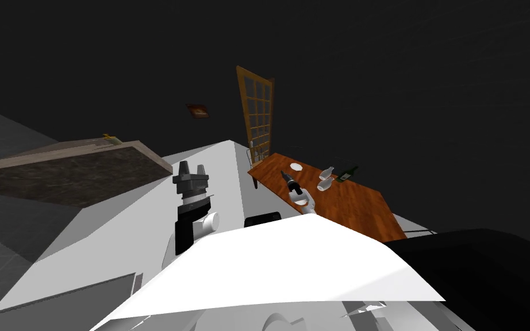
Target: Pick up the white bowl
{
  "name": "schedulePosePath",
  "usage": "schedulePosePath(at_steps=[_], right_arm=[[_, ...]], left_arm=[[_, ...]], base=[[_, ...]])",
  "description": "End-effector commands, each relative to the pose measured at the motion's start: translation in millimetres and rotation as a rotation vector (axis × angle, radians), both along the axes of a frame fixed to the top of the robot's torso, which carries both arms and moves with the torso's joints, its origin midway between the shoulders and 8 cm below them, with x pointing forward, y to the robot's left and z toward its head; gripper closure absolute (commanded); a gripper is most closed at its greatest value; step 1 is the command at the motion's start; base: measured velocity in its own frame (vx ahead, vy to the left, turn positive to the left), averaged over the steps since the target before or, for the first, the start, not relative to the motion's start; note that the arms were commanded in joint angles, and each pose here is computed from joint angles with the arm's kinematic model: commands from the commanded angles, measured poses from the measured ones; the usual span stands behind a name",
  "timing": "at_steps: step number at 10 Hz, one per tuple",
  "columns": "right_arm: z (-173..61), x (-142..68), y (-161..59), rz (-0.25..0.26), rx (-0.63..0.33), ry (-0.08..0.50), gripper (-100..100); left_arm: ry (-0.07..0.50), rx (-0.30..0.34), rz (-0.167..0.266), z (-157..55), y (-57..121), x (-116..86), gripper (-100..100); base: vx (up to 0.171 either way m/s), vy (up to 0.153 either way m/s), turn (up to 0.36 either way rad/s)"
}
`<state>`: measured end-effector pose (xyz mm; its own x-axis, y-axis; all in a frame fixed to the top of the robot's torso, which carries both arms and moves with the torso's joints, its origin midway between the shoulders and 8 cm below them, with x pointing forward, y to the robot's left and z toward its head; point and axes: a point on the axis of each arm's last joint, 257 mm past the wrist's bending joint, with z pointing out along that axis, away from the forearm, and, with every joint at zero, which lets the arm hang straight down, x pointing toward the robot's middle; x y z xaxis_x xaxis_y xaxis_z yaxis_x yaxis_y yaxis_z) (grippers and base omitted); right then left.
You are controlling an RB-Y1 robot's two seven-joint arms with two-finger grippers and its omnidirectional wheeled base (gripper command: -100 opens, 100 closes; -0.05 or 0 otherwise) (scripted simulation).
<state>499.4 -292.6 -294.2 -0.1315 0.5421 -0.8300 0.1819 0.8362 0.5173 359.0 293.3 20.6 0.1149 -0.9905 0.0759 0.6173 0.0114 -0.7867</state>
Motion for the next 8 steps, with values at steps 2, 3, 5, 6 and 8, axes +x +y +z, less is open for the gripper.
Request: schedulePosePath(at_steps=[2, 3, 5, 6, 8], right_arm=[[-31, 2, -1, 0.007, -0.083, 0.104, -100], [-36, 0, -2, 0.005, -0.083, 0.116, -100], [-60, -2, -2, 0.012, -0.138, 0.190, -100], [-82, -5, -3, 0.023, -0.195, 0.259, -100], [-100, -9, -4, 0.034, -0.251, 0.324, -100]], left_arm=[[0.000, 0.000, 0.000, 0, 0.0, 0, 0], [0.000, 0.000, 0.000, 0, 0.0, 0, 0], [0.000, 0.000, 0.000, 0, 0.0, 0, 0], [0.000, 0.000, 0.000, 0, 0.0, 0, 0], [0.000, 0.000, 0.000, 0, 0.0, 0, 0]], base=[[-0.032, -0.032, 0.089], [-0.028, -0.033, 0.068], [-0.022, -0.032, 0.091], [-0.018, -0.028, 0.103], [-0.024, -0.033, 0.075]])
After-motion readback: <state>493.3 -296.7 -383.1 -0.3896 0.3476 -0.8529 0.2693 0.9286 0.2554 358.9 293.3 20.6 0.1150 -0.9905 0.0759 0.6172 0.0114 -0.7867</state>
